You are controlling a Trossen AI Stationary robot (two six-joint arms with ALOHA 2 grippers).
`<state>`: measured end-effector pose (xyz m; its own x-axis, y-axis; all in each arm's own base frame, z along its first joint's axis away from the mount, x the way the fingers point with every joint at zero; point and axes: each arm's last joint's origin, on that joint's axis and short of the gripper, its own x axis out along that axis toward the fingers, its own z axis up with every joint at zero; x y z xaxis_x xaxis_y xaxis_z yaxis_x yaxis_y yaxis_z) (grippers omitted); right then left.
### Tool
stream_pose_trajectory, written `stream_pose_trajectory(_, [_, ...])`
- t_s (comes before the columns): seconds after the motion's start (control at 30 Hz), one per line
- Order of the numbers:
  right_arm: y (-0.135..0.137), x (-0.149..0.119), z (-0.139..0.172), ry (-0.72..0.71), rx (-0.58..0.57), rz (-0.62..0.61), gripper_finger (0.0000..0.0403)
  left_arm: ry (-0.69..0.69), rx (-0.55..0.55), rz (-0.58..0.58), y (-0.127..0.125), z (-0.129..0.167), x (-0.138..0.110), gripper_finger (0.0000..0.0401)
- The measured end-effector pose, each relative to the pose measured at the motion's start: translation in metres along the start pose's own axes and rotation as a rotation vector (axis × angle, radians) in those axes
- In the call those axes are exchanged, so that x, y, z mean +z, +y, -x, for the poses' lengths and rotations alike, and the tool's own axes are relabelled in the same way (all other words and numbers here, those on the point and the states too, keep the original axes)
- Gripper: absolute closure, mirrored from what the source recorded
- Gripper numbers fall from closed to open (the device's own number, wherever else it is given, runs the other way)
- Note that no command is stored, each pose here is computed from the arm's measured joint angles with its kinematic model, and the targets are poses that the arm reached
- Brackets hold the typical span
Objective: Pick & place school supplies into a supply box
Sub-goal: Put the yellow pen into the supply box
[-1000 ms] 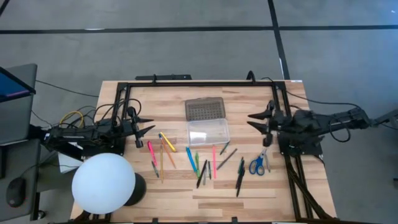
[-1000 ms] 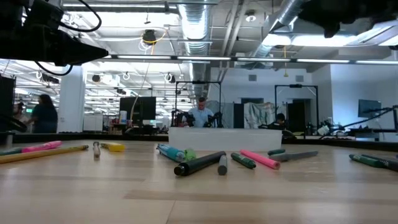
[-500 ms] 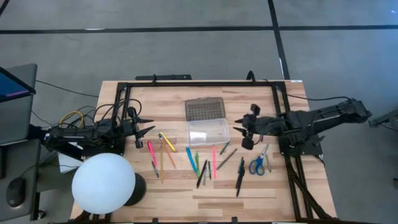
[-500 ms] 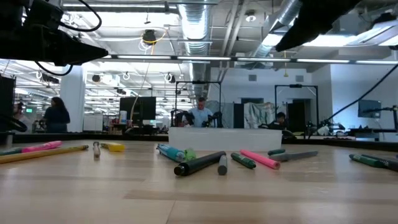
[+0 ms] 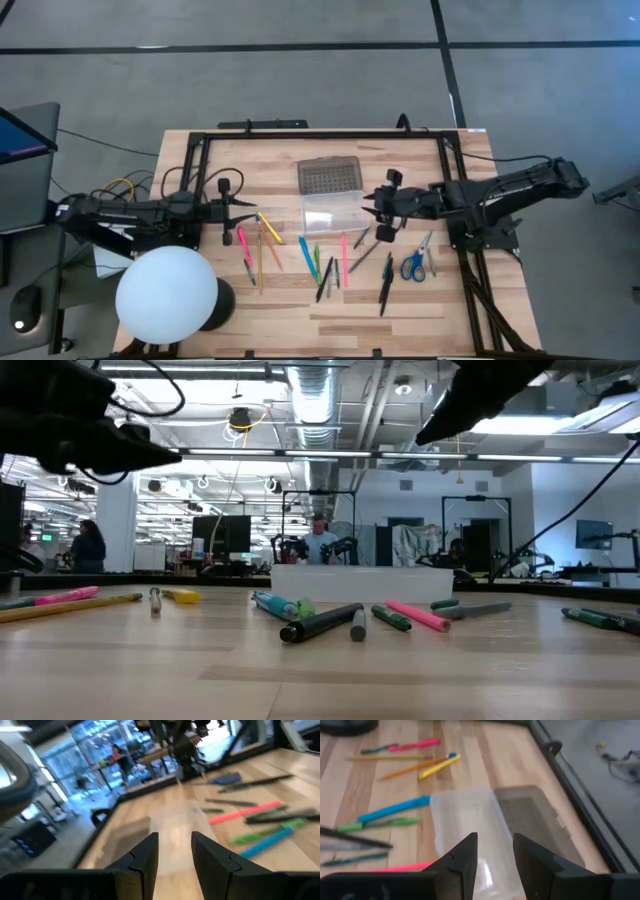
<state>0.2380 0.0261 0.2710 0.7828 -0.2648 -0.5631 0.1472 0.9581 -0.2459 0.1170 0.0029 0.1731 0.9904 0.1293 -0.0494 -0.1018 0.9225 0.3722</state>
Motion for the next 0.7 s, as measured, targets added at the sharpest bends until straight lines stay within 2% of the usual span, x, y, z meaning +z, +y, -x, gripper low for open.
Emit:
stream_pose_trajectory(0.2, [-0.004, 0.003, 0.001, -0.025, -0.011, -0.008, 0.0285, 0.021, 0.049, -0.033, 0.014, -0.005, 0.033, 0.0289])
stream_pose_trajectory(0.33, [-0.004, 0.002, -0.001, -0.023, -0.011, -0.001, 0.0285, 0.185, -0.018, -0.063, 0.019, -0.012, 0.049, 0.0289])
stream_pose_trajectory(0.5, [-0.002, 0.002, -0.001, -0.021, -0.007, 0.002, 0.0285, 0.312, -0.128, -0.083, 0.013, -0.033, 0.045, 0.0289])
stream_pose_trajectory(0.7, [0.003, 0.002, 0.001, -0.023, 0.016, 0.012, 0.0285, 0.522, -0.148, -0.063, 0.005, -0.06, 0.017, 0.0289])
